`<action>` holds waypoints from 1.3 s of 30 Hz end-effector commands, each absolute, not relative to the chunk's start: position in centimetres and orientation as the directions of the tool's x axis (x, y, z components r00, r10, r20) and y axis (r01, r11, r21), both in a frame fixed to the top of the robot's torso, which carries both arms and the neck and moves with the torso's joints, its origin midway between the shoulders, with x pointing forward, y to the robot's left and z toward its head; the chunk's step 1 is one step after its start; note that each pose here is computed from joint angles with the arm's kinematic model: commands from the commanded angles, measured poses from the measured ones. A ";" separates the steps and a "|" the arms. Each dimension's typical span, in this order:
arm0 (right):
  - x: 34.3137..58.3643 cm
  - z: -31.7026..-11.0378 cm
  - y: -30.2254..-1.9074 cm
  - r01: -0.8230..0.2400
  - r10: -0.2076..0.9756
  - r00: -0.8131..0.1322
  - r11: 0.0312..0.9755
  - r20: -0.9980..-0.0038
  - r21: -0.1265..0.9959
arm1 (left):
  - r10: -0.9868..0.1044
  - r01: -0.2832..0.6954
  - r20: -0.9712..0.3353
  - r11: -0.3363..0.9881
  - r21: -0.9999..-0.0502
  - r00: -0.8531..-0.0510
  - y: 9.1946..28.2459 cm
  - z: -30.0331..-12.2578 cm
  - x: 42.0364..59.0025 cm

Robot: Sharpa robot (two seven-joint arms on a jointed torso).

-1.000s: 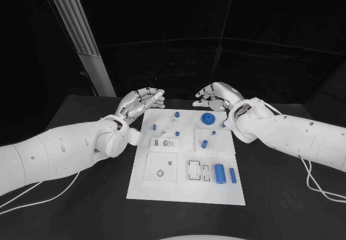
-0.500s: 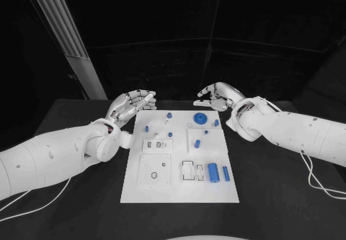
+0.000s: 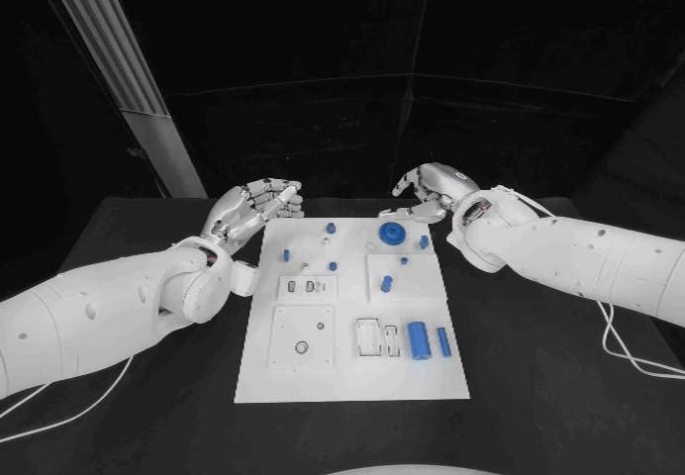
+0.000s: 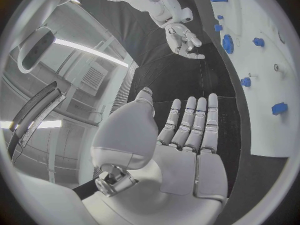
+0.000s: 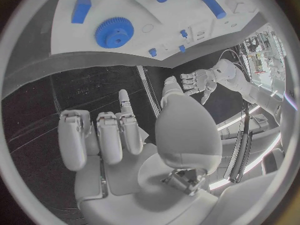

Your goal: Assemble the parts on the task board

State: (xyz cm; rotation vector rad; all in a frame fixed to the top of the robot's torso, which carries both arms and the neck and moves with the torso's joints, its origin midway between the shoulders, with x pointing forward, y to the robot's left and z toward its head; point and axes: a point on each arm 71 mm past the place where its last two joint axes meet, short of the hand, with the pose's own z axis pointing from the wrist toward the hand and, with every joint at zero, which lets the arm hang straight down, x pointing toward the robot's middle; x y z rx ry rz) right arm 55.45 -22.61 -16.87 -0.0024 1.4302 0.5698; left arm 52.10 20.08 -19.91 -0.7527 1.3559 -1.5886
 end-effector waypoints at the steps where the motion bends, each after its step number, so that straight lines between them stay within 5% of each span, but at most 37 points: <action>1: 55.7 -16.9 -22.5 -0.366 0.271 0.075 0.903 -0.960 0.226 | -0.896 0.369 -0.093 -0.082 -0.926 -0.434 20.0 -18.8 51.7; 39: 56.4 -19.5 -21.3 -0.241 0.152 -0.150 0.953 -0.977 0.185 | -0.901 0.367 -0.099 -0.070 -0.927 -0.422 20.4 -18.8 51.7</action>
